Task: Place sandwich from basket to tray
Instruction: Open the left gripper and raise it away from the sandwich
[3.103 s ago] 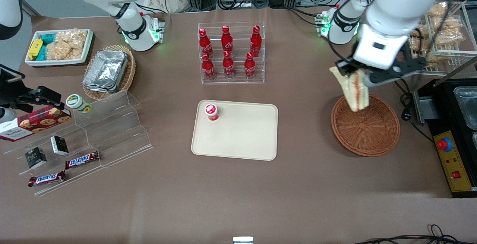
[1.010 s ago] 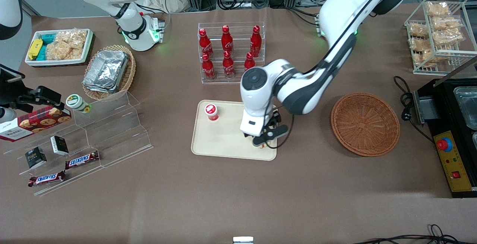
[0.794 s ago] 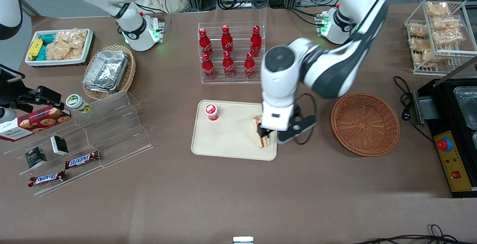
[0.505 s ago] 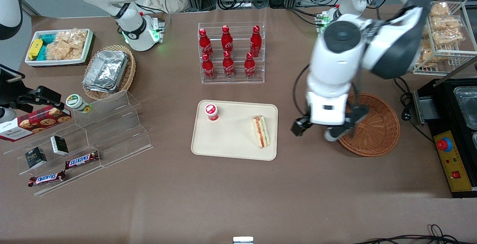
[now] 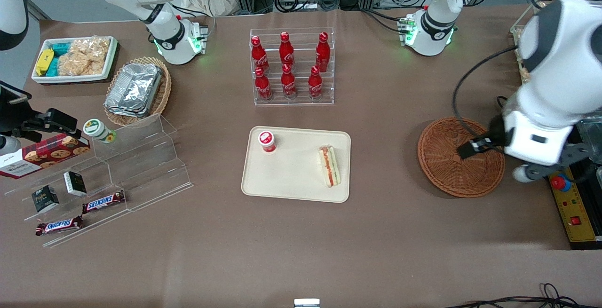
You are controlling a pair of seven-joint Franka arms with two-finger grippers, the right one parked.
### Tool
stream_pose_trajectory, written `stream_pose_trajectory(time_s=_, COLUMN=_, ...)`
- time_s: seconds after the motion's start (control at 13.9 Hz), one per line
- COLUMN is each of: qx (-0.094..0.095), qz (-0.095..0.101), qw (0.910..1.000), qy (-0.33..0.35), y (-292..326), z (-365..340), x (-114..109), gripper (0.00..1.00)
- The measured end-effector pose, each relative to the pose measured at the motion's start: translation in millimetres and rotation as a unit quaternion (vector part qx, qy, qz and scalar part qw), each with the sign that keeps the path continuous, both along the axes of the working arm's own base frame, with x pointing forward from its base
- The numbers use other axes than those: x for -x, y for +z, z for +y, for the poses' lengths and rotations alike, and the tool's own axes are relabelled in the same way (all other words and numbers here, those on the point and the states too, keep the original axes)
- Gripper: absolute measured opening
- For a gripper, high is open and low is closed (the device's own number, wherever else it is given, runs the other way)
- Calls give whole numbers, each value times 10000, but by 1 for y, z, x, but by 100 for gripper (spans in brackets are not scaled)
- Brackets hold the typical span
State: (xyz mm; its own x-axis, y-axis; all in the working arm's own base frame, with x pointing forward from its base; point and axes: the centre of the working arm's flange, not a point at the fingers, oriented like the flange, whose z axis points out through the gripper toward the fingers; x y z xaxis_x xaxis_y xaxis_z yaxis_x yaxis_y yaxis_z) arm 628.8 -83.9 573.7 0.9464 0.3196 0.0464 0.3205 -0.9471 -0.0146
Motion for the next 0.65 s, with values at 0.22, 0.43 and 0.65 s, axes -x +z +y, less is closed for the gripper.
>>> stream_pose_trajectory(time_s=0.22, qx=10, qz=172, qw=9987, qy=-490, y=10, z=52, x=7, gripper=100)
stream_pose_trajectory(time_s=0.43, qx=-30, qz=228, qw=9973, qy=-692, y=19, z=70, x=21, gripper=100)
stream_pose_trajectory(time_s=0.65, qx=-35, qz=252, qw=9951, qy=-953, y=20, z=71, x=26, gripper=100)
